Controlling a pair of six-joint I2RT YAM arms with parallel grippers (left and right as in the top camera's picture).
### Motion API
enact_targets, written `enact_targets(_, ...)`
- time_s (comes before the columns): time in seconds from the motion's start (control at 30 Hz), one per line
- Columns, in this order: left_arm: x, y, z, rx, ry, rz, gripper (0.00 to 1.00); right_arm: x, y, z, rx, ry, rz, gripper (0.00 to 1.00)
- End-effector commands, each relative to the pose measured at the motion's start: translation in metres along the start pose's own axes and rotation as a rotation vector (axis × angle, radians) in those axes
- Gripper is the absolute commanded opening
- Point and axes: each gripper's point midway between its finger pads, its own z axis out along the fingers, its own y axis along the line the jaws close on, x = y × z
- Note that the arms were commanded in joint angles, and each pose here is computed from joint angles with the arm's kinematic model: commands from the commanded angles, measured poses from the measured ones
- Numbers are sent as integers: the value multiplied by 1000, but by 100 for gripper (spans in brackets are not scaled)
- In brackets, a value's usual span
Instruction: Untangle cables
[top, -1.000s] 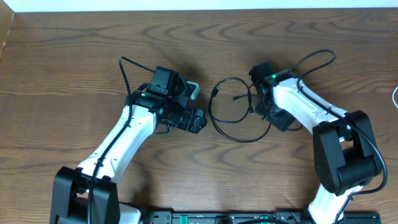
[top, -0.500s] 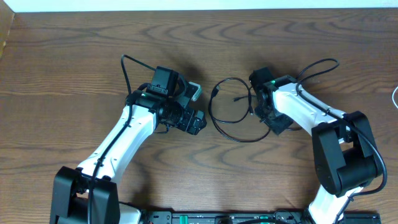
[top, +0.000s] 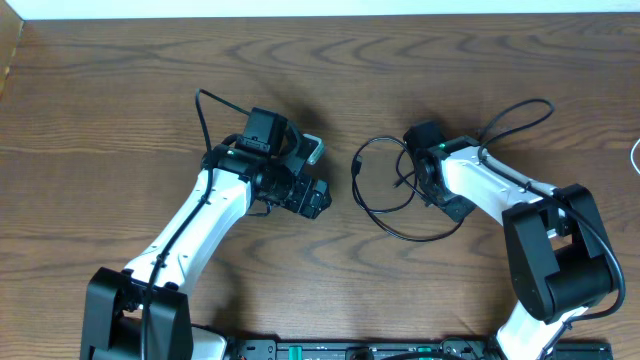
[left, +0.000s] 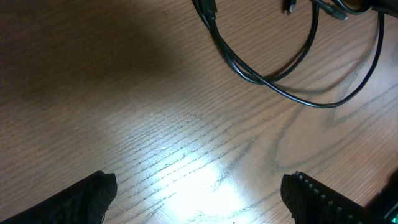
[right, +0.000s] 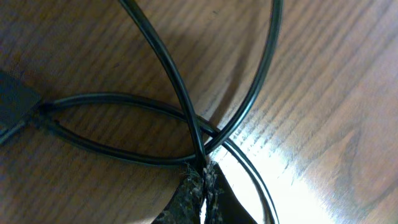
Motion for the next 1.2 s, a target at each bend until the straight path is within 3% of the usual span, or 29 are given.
enact_targets(0.0, -2, 1, -2, -9, -2, 21, 90, 10, -2, 12, 16, 44, -182, 1)
enact_targets(0.17, 2, 1, -2, -8, 15, 13, 90, -13, 34, -34, -122, 15, -406, 1)
enact_targets(0.3, 3, 1, -2, -8, 16, 13, 90, -54, 64, -121, -293, -98, -559, 1)
enact_targets(0.37, 3, 1, -2, -8, 16, 13, 90, -87, 74, -205, -439, -222, -626, 1)
enact_targets(0.6, 3, 0, -2, -7, 18, 11, 90, -147, 53, -372, -713, -522, -587, 1)
enact_targets(0.67, 4, 0, -2, -7, 22, 7, 90, -172, 31, -432, -810, -661, -525, 1)
enact_targets(0.8, 5, 0, -2, -7, 25, 6, 90, -210, -23, -501, -921, -823, -369, 1)
enact_targets(0.9, 5, 0, -2, -7, 25, 6, 90, -205, -27, -493, -912, -782, -395, 1)
enact_targets(1.17, 5, 0, -2, -8, 23, -40, 89, -160, 17, -370, -672, -410, -615, 6)
